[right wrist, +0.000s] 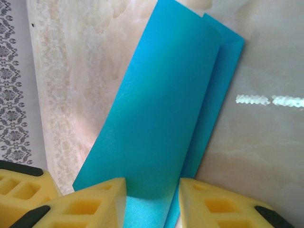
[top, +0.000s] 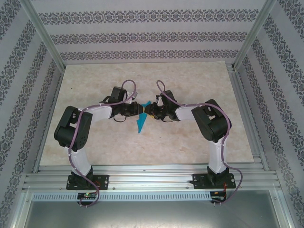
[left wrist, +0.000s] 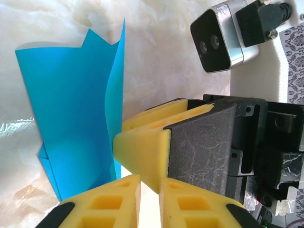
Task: Fold a paper plane with a square sheet of paper (fold left side to right side)
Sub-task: Fold the wing for the fifth time at the center of the table.
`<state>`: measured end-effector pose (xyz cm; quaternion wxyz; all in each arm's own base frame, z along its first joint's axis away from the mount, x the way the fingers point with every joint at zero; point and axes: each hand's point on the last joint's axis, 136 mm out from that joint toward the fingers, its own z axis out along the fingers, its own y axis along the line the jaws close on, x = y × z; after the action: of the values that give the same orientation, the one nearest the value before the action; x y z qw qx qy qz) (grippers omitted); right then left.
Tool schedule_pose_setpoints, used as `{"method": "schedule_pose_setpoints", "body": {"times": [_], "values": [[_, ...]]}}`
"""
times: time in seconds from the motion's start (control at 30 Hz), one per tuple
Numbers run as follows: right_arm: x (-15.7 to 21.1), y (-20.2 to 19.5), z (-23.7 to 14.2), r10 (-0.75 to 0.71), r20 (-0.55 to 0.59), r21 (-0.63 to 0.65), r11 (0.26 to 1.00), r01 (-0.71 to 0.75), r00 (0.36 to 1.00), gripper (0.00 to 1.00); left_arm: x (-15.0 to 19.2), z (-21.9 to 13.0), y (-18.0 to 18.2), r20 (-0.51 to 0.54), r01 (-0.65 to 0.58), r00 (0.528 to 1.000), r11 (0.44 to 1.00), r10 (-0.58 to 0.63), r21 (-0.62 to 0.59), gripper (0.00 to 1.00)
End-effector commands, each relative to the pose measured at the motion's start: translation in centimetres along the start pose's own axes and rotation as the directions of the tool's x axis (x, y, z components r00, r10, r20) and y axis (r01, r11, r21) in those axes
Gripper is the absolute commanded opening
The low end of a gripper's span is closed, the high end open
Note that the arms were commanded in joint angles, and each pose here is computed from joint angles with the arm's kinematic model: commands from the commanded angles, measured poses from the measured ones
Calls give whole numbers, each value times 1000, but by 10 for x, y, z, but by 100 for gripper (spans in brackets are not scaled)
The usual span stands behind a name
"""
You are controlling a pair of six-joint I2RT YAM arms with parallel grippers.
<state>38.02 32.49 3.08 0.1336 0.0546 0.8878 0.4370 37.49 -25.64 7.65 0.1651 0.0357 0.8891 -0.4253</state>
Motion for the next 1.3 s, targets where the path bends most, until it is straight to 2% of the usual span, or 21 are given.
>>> {"method": "schedule_pose_setpoints", "body": {"times": [0.0,0.3,0.43,0.73,0.9,1.07,1.27], "values": [[9,-14,10,-28,-23,39,999,29,999,36,-10,6,27,25,-16,1000,994,19,-105,20],[9,-15,11,-29,-27,45,999,30,999,35,-12,-12,28,59,-25,998,990,34,-137,28],[9,-15,11,-26,-28,45,999,27,999,35,-13,-10,35,50,-17,998,989,25,-147,34],[9,-15,11,-24,-26,46,999,26,999,35,-15,4,24,36,-16,999,999,18,-35,38],[9,-15,11,-26,-29,49,998,28,999,35,-14,4,23,39,-13,999,1000,14,-27,39],[10,-17,11,-26,-32,58,998,28,999,34,-19,-6,19,70,-24,997,998,27,-50,33],[9,-16,12,-27,-33,53,998,29,999,33,-22,-13,8,84,-36,996,999,39,-30,33]]}}
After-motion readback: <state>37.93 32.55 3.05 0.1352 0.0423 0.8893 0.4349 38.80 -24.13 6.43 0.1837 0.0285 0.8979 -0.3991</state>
